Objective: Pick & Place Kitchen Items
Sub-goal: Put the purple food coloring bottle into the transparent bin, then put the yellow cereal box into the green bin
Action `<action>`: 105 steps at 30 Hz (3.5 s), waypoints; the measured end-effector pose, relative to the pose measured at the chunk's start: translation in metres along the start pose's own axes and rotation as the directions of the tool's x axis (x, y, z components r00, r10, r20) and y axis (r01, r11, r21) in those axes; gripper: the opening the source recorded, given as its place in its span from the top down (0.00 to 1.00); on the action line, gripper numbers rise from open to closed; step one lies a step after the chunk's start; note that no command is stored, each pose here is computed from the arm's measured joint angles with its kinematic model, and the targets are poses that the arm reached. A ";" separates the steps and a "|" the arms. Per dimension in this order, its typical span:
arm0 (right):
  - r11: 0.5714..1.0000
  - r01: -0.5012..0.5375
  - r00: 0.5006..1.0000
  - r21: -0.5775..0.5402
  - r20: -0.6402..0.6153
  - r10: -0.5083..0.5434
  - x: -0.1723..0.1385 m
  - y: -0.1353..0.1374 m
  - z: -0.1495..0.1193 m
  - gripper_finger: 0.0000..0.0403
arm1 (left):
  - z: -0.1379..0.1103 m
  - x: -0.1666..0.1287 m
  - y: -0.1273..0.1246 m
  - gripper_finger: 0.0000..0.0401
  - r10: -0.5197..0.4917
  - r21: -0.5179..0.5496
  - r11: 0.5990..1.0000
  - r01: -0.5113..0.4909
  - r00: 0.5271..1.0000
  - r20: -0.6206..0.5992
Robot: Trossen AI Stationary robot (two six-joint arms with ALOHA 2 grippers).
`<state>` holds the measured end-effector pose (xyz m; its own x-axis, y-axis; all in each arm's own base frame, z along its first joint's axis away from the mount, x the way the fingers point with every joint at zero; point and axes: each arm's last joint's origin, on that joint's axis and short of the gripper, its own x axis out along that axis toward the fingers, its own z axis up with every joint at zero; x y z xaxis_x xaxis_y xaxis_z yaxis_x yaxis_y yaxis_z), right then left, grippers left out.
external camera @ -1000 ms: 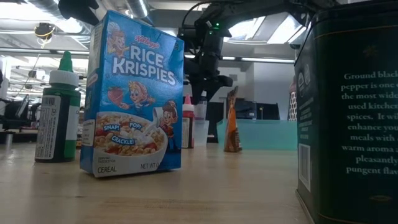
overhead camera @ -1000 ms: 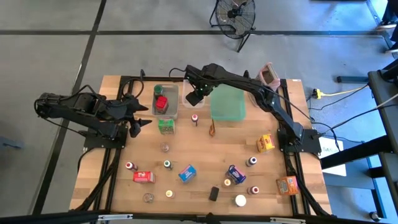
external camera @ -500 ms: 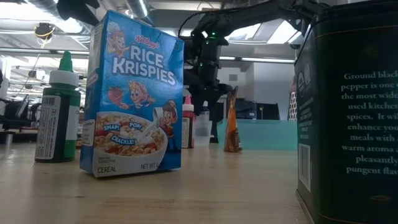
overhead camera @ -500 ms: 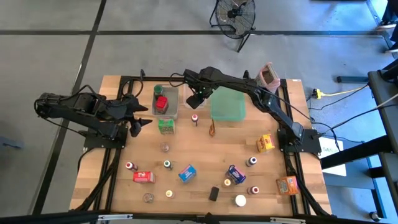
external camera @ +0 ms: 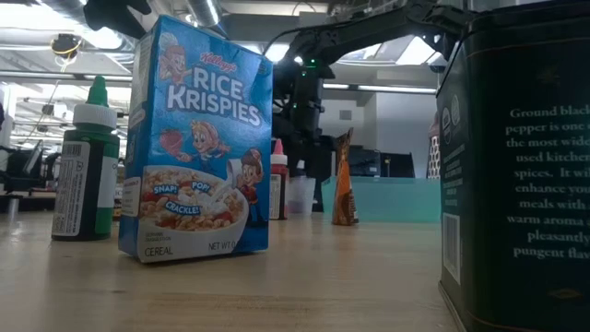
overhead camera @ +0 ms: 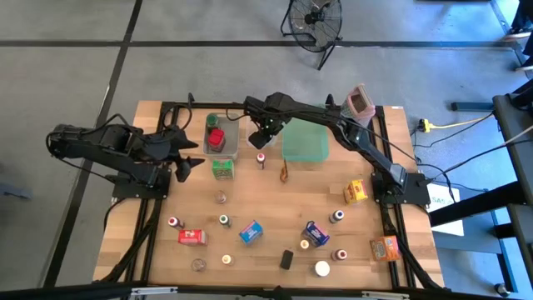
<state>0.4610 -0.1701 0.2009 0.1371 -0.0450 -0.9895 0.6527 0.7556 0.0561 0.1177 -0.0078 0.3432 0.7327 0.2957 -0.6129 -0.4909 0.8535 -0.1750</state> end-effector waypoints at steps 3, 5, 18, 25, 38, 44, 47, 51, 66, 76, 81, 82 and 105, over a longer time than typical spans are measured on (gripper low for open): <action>1.000 0.000 1.000 0.011 -0.001 0.000 0.000 0.000 0.000 0.56 | 0.000 0.001 -0.001 0.29 -0.003 -0.039 0.999 0.003 1.000 -0.006; 1.000 -0.003 1.000 0.003 -0.003 0.003 0.000 0.000 0.000 0.55 | 0.000 0.001 -0.001 0.28 -0.015 -0.048 0.999 0.015 1.000 -0.013; 1.000 -0.021 1.000 -0.006 -0.020 0.021 0.000 0.001 -0.002 0.42 | 0.000 0.001 -0.002 0.28 -0.024 -0.038 0.999 0.024 0.999 -0.023; 1.000 -0.021 0.999 0.019 -0.034 0.021 -0.001 0.001 -0.003 0.38 | 0.000 0.001 -0.002 0.28 -0.023 0.007 1.000 0.023 1.000 -0.022; 0.998 -0.046 0.998 0.037 0.054 0.044 -0.046 -0.001 -0.007 0.37 | -0.001 0.002 -0.003 0.29 -0.058 0.038 0.997 0.060 0.997 -0.049; 0.997 -0.072 0.991 0.021 0.112 0.069 -0.087 0.002 -0.020 0.37 | -0.002 0.002 -0.004 0.28 -0.091 0.034 0.995 0.094 0.993 -0.071; 0.999 -0.045 0.979 -0.011 0.197 0.046 -0.117 0.012 -0.033 0.37 | -0.002 0.002 -0.005 0.29 -0.107 0.038 0.993 0.111 0.991 -0.082; 0.999 0.032 0.943 -0.039 0.333 -0.017 -0.163 0.029 -0.060 0.37 | -0.002 0.002 -0.004 0.28 -0.107 0.037 0.993 0.111 0.991 -0.082; 0.985 0.123 0.833 -0.119 0.552 -0.037 -0.252 0.092 -0.183 0.37 | -0.002 0.002 -0.005 0.29 -0.127 0.056 0.990 0.132 0.987 -0.095; 0.996 0.037 0.879 -0.087 0.476 0.008 -0.251 0.116 -0.222 0.26 | -0.003 0.002 -0.005 0.29 -0.132 0.043 0.990 0.137 0.986 -0.099; 0.983 -0.096 0.932 -0.154 0.334 0.143 -0.251 0.119 -0.227 0.15 | -0.002 0.002 -0.005 0.28 -0.128 0.039 0.990 0.132 0.987 -0.096; 0.984 -0.109 0.933 -0.141 0.326 0.150 -0.252 0.119 -0.228 0.14 | -0.002 0.002 -0.005 0.29 -0.127 0.033 0.991 0.131 0.987 -0.095; 0.970 -0.227 0.960 0.086 0.186 0.208 -0.263 -0.013 -0.327 0.12 | -0.001 0.003 -0.003 0.29 -0.040 -0.072 0.997 0.037 0.998 -0.041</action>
<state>0.1725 0.0459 0.4168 0.4057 -0.0074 -0.9140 0.6665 0.6867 0.2903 0.1209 -0.0099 0.3415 0.7320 0.2434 -0.6363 -0.4958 0.8310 -0.2524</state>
